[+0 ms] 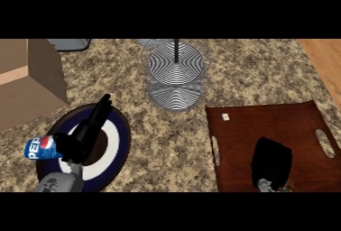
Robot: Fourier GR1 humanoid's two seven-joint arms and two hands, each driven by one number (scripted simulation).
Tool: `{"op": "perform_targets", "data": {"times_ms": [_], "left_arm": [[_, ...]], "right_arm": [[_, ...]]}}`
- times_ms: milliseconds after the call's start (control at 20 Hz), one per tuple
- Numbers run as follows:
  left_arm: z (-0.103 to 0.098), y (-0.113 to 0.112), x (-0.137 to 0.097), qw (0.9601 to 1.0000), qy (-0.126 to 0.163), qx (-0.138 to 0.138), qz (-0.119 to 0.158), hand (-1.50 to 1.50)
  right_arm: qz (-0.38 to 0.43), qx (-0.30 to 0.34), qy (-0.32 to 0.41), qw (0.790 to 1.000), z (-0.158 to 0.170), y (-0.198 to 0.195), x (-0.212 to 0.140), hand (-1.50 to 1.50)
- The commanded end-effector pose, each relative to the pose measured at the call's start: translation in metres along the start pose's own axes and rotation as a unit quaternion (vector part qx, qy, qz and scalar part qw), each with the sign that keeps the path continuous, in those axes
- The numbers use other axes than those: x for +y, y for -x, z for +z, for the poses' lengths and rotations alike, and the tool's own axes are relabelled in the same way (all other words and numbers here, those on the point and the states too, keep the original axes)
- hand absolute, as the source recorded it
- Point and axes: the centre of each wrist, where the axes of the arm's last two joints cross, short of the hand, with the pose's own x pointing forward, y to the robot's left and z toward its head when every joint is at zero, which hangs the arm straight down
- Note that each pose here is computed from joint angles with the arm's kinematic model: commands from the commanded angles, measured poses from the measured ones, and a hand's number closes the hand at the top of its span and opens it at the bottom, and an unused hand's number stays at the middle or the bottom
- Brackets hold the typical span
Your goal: Pick the sweet potato from the tray and place it in the tiered basket
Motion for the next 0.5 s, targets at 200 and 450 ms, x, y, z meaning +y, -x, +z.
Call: {"op": "perform_targets", "data": {"times_ms": [200,450], "left_arm": [[0.010,0.009,0.004,0.9996,-0.025,0.012,-0.002,0.00],[0.004,0.000,0.012,0.9998,-0.020,-0.002,-0.004,0.00]], "right_arm": [[-0.207,0.209,-0.061,0.954,0.065,0.008,-0.012,1.50],[-0.361,0.175,0.030,0.915,0.091,0.009,-0.074,1.50]]}}
